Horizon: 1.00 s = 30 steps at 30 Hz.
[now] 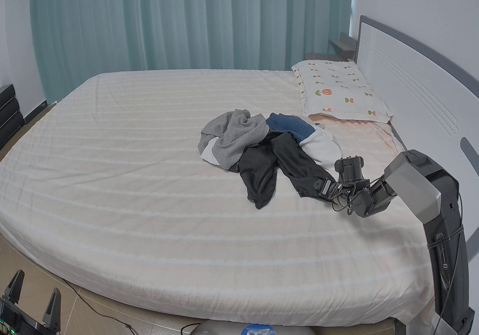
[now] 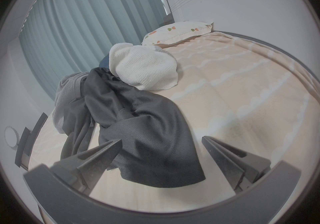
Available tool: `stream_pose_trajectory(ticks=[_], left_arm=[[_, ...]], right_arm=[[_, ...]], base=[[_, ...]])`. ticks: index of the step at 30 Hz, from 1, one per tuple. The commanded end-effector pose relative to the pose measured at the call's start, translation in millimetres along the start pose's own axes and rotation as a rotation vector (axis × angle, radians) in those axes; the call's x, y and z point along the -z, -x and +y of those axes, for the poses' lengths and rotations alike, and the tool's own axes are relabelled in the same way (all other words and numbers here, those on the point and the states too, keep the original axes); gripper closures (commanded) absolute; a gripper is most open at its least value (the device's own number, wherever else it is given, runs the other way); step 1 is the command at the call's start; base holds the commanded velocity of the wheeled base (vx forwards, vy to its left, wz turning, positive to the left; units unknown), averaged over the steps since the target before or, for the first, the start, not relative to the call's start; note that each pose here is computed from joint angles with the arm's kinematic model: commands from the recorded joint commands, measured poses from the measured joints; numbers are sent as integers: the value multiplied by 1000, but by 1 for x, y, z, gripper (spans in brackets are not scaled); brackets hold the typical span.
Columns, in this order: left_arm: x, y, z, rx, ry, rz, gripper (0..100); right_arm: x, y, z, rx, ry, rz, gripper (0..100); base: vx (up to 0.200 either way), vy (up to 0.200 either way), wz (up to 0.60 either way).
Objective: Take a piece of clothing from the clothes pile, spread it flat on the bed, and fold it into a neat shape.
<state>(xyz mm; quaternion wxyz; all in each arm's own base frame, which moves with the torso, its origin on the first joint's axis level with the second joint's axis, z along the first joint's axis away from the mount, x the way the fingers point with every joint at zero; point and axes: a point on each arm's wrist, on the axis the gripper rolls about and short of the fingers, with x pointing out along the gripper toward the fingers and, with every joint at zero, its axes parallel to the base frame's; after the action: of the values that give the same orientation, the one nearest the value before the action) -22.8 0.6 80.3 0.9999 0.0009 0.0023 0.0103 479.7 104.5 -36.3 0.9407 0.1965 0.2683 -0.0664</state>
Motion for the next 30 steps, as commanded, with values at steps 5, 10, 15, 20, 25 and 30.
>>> stream_pose_trajectory(ticks=[5,10,15,20,25,30], left_arm=[[5,0,0,-1,0,-2,0],[5,0,0,-1,2,0,0],[5,0,0,-1,2,0,0],[5,0,0,-2,0,0,0],[5,0,0,-2,5,0,0],[5,0,0,-1,-18,-3,0]], right_arm=[[6,-3,8,-15,10,0,0],[7,-3,11,-22,16,-6,100],[-8,13,18,-42,4,-31,100],[-17,33,21,-65,-3,-28,100],[-35,127,26,-300,-178,80,100],[-41,201,14,-460,-214,138,100]], base=[[0,0,0],[0,0,0],[0,0,0],[0,0,0],[0,0,0],[0,0,0]])
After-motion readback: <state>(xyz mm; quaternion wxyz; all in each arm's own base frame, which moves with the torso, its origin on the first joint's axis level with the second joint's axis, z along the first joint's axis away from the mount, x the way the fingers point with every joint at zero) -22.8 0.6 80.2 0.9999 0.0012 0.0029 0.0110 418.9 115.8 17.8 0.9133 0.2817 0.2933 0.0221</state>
